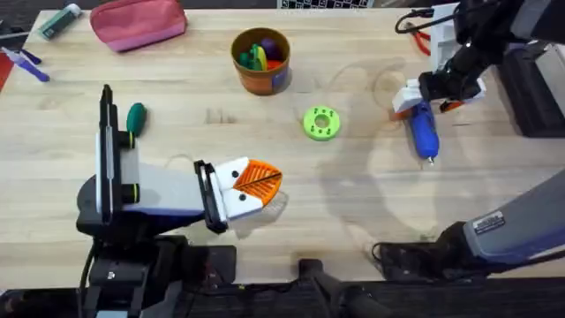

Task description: Pick up the gripper from the table and insert it into the empty holder that is missing its gripper. Then pick up a screw, insert it into the mounting hole, and use the screwdriver to tighten it. Finally, clean up the table by picking up the vegetable and placing it into the bucket.

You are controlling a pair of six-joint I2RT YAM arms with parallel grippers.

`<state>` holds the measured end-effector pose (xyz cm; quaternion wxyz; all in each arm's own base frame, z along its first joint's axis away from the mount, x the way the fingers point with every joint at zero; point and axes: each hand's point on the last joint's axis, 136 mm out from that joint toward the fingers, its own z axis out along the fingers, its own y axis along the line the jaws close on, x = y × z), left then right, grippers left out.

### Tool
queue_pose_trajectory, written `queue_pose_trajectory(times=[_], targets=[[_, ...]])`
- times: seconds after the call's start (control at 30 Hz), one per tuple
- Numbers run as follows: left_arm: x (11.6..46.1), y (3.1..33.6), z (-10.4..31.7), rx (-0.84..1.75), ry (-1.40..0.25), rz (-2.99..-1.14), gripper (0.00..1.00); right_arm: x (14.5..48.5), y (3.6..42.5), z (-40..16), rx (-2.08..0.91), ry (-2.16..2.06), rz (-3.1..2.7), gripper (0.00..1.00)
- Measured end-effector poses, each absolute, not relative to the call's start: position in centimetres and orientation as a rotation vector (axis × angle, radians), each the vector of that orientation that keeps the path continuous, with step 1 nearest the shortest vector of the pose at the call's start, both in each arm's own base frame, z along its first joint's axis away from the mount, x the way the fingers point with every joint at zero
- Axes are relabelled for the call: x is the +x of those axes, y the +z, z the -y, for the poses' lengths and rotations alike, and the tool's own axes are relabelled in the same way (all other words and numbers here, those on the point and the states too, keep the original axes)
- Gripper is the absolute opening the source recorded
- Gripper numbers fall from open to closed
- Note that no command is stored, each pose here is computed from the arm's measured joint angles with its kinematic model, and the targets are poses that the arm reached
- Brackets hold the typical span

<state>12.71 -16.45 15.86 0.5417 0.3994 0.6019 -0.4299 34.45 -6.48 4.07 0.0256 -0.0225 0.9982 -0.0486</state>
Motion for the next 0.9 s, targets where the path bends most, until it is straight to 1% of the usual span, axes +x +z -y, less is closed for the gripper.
queue_pose_trajectory(times=[0.53, 0.67, 0.7, 0.73, 0.9], targets=[[12.71, 15.86, 16.45, 0.949, -1.021, -1.43, 0.02, 34.84, 3.93, 6.12, -0.068, -0.149, -3.075, 0.966], [12.71, 15.86, 16.45, 0.949, -1.021, -1.43, 0.02, 34.84, 3.87, 6.02, -0.069, -0.143, -3.077, 0.917], [12.71, 15.86, 16.45, 0.949, -1.021, -1.43, 0.02, 34.84, 3.87, 5.95, -0.072, -0.141, -3.077, 0.896], [12.71, 15.86, 16.45, 0.949, -1.021, -1.43, 0.02, 34.84, 3.85, 5.84, -0.074, -0.137, -3.077, 0.841], [12.71, 15.86, 16.45, 0.949, -1.021, -1.43, 0.02, 34.88, 3.74, 5.64, -0.069, -0.132, -3.079, 0.432]])
